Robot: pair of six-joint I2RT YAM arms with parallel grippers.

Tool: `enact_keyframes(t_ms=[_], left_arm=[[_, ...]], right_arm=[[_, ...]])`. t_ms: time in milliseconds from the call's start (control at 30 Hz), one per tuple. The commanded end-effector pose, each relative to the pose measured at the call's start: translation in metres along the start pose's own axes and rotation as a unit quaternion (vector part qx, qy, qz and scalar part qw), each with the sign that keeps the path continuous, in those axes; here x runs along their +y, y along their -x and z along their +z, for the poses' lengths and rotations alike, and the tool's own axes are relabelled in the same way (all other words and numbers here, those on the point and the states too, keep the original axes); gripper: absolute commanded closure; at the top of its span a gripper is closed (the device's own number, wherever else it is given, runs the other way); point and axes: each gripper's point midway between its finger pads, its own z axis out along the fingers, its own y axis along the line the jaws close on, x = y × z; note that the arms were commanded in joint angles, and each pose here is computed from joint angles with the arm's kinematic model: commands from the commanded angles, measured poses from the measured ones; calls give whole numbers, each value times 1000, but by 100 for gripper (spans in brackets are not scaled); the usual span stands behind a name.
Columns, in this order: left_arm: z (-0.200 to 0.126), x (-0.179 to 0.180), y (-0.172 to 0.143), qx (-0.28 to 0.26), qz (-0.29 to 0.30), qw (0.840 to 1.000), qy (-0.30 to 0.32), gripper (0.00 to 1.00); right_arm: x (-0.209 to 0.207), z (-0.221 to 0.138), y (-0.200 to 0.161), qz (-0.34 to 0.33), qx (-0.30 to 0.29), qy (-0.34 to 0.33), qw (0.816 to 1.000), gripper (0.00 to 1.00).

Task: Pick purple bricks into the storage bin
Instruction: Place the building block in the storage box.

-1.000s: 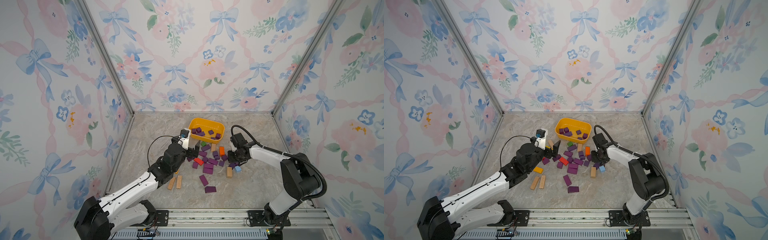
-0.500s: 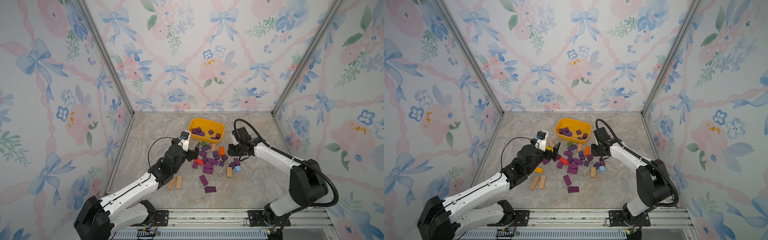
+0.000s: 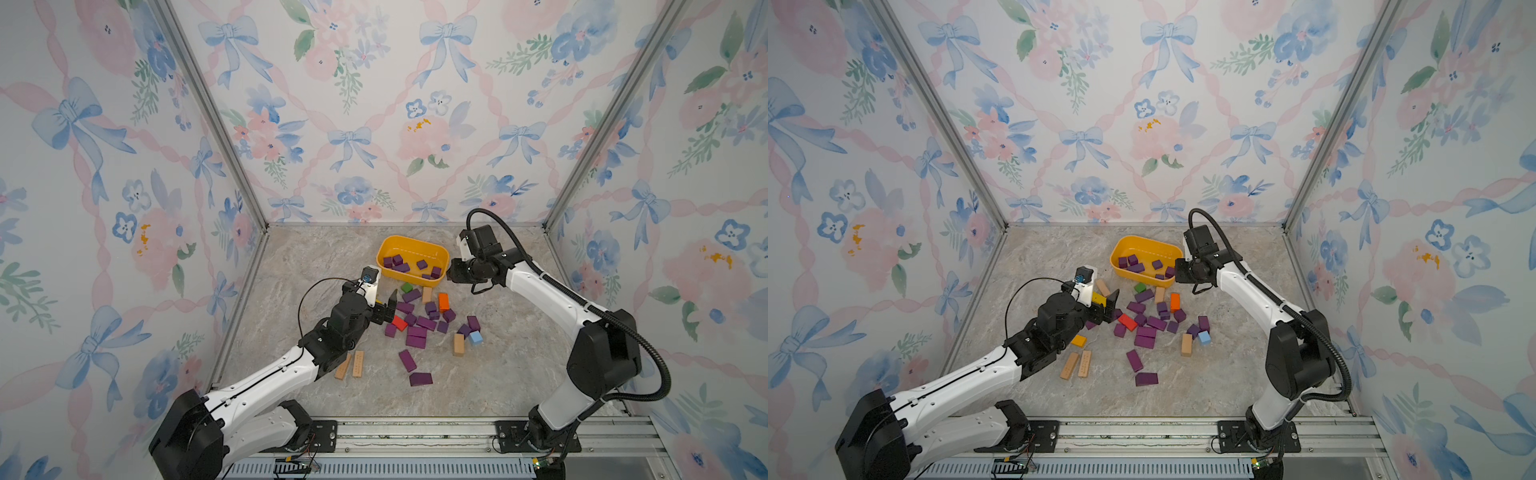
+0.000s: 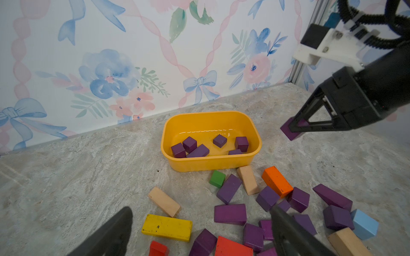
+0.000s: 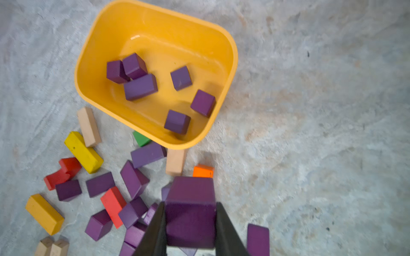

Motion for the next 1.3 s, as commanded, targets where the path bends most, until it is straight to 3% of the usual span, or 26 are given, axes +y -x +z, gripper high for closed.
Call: enact_keyframes(t_ms=[0, 633, 733, 867, 1267], left_arm=[[4, -2, -1, -2, 4, 1000, 1, 2], [15, -4, -11, 13, 8, 1000, 3, 2], [17, -6, -12, 16, 11, 1000, 2, 2], [19, -6, -16, 21, 17, 1000, 3, 2], [18, -1, -20, 28, 4, 1000, 14, 2]], right_arm=[[5, 16, 12, 11, 6, 15, 1000, 79], [16, 86, 53, 66, 13, 78, 995, 79], [17, 92, 54, 69, 12, 84, 994, 56], [18, 91, 60, 66, 3, 89, 994, 42], [4, 28, 65, 20, -50, 51, 997, 37]])
